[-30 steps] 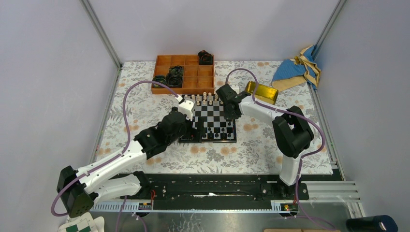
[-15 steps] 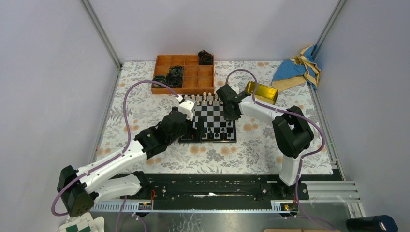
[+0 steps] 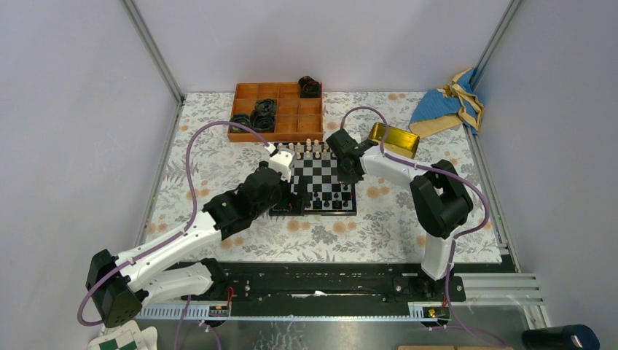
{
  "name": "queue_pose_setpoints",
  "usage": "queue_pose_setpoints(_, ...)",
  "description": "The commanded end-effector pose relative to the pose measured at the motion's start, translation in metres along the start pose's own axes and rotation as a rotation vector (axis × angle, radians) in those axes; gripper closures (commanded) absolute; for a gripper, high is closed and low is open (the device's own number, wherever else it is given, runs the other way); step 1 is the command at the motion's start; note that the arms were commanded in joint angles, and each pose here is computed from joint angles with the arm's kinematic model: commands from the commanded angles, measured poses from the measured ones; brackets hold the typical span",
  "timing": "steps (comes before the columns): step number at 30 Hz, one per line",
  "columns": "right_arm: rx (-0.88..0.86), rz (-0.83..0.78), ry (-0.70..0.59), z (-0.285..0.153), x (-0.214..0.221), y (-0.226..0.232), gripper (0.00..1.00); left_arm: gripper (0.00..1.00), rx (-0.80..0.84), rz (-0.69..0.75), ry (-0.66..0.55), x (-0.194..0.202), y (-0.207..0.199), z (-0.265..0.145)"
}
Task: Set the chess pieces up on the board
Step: Adjust the chess piece on the chessboard.
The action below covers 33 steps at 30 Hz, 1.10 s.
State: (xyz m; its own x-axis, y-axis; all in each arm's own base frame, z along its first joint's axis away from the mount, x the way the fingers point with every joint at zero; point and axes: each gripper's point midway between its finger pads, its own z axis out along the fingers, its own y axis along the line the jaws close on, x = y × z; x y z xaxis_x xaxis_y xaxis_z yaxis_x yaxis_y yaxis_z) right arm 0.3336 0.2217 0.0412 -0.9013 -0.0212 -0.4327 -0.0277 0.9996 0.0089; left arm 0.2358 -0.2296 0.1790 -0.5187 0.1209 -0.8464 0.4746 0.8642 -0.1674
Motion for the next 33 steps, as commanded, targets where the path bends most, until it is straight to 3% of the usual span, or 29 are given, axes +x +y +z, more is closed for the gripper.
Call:
queue_pose_setpoints(1,-0.015,0.016,-0.013,-0.011,-0.004,-0.001,0.9,0.01,-0.003,-0.005,-0.025,-0.01,0.0,-0.002)
queue_pose_setpoints(7,-0.014,0.017,-0.013,-0.018,-0.002,-0.005,0.96,0.01,-0.003,-0.007,-0.023,-0.009,0.0,-0.002)
queue_pose_setpoints(23,-0.029,0.018,0.006,-0.022,0.009,-0.008,0.95,0.01,0.003,-0.018,-0.015,-0.006,-0.001,-0.001)
queue_pose_setpoints(33,-0.008,0.012,-0.046,-0.029,-0.009,-0.009,0.94,0.01,0.003,-0.018,-0.02,-0.007,-0.001,-0.002)
